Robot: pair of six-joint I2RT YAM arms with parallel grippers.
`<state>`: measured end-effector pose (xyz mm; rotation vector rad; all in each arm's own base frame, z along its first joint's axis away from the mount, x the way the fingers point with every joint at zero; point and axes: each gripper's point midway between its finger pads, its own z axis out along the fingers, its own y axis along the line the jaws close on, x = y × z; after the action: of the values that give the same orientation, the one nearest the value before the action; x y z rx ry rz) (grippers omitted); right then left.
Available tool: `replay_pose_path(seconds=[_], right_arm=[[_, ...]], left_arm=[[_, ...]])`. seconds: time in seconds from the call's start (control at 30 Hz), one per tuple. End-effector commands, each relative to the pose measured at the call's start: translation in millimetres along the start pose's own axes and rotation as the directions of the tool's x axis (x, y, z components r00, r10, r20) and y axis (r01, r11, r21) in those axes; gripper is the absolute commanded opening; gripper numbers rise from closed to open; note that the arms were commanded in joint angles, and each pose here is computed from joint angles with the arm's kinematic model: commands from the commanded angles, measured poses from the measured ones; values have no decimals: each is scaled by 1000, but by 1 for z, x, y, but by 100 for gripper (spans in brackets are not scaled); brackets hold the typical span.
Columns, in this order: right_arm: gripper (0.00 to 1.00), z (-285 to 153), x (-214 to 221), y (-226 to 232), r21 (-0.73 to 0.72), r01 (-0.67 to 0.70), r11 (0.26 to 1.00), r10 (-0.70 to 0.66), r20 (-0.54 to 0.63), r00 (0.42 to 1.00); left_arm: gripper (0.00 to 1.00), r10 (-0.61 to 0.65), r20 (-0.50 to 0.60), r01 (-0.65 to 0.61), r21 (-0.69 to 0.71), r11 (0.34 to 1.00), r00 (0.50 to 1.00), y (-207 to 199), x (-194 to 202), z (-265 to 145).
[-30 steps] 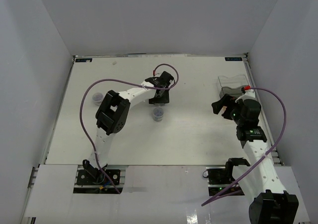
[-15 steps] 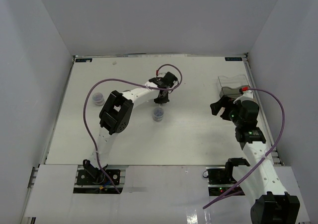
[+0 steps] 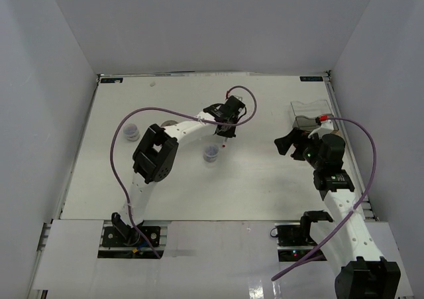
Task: Sort the stationery into containers
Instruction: Pick up the pen from the center of the board, then place the pen in the storage box.
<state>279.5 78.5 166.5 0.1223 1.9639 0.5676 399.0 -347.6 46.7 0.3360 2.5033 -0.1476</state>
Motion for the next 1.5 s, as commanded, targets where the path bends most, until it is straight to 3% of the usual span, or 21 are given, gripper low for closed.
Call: replay_pose_path(seconds=[0.0,0.17,0.33,0.7,1.03,1.47], right_arm=[[95,-4,-29,37,-157,31,987,-20,73,997],[97,-2,-37,57,-241,9,970,-3,26,1000],[98,-4,-44,78,-330,-36,943,40,7,999],[100,-8,-66,109,-427,-88,900,91,-14,996],[85,0,-70,106,-399,-130,908,128,-30,991],[48,2,-65,109,-411,-158,898,144,-66,987]], left_arm=[[7,83,270,-148,230,962,959,-48,-78,-98],[7,190,363,-322,347,881,912,-75,-71,-143],[7,215,457,-434,453,779,863,-102,-63,-191],[8,218,535,-519,513,684,816,-124,-48,-219],[8,248,587,-589,507,629,771,-134,-41,-229],[8,284,628,-648,481,590,725,-137,-41,-231]])
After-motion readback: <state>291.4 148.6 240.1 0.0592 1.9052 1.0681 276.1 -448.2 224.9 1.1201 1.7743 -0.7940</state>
